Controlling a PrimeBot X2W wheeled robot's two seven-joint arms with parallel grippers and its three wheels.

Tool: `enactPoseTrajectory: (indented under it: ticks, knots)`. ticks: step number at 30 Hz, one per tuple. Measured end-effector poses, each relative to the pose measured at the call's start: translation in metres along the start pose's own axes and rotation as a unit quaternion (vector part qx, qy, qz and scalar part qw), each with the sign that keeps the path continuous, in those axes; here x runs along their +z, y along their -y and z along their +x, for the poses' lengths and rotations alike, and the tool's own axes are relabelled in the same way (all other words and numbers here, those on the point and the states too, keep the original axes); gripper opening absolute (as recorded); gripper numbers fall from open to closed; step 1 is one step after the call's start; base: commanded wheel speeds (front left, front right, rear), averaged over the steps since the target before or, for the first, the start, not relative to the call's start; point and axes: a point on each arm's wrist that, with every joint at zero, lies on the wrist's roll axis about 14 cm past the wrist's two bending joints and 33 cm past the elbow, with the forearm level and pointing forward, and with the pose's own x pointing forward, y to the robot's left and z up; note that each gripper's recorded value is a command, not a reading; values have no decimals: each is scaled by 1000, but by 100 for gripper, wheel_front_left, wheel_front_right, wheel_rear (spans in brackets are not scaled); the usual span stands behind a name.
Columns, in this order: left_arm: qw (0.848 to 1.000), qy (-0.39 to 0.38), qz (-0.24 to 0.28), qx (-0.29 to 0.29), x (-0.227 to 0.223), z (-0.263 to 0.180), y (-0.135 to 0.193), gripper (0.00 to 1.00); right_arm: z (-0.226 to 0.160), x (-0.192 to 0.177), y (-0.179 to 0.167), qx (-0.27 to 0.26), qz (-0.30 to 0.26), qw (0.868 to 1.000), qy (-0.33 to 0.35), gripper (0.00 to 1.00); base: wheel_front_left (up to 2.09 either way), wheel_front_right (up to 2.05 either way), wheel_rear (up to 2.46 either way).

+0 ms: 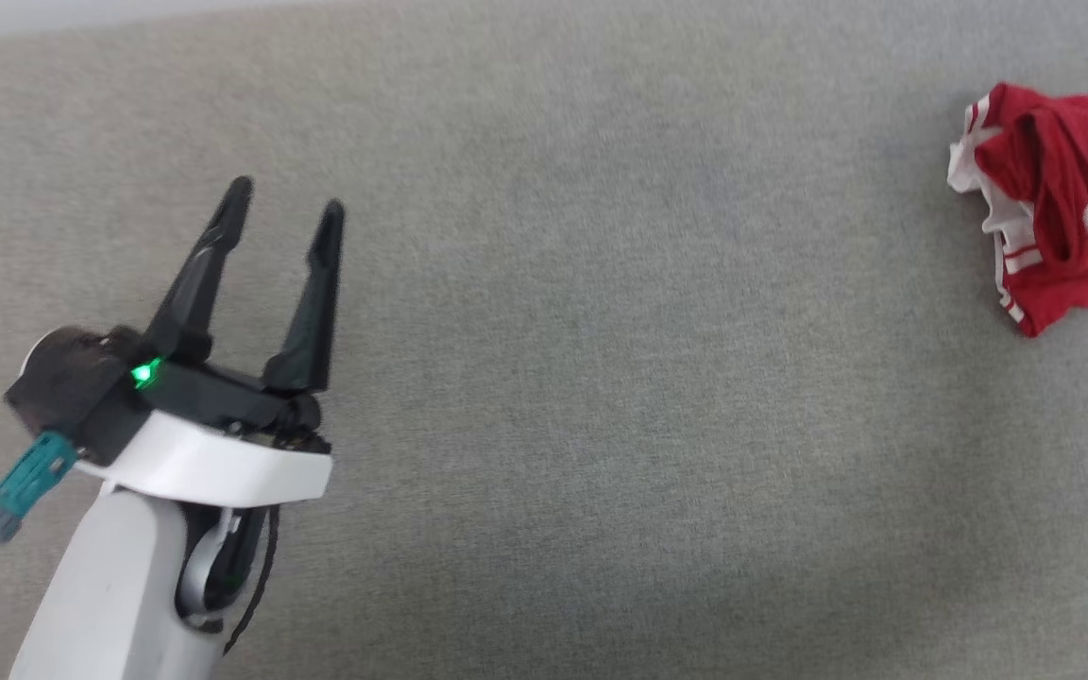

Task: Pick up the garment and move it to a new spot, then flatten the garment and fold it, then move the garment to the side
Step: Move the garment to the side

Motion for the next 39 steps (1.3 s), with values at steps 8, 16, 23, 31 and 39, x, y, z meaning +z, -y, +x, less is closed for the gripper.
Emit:
enactPoseTrajectory:
  ticks: [8, 16, 23, 31, 39]
  knots:
    - [994, 32, 23, 102, 39, -52, -35, 100, -42, 12, -80, 108, 41, 991, 72, 100, 0, 0, 0]
    - [983, 22, 50, 177, 51, -114, -58, 100, -85, 14, -116, 169, 66, 976, 122, 100, 0, 0, 0]
    - [973, 2, 51, 226, 48, -165, -66, 100, -117, -3, -124, 186, 88, 968, 146, 100, 0, 0, 0]
    - [965, -8, 53, 258, 48, -204, -68, 100, -146, -22, -124, 191, 107, 962, 162, 100, 0, 0, 0]
    - [961, -2, 47, 271, 50, -221, -63, 100, -171, -35, -119, 192, 114, 958, 181, 100, 0, 0, 0]
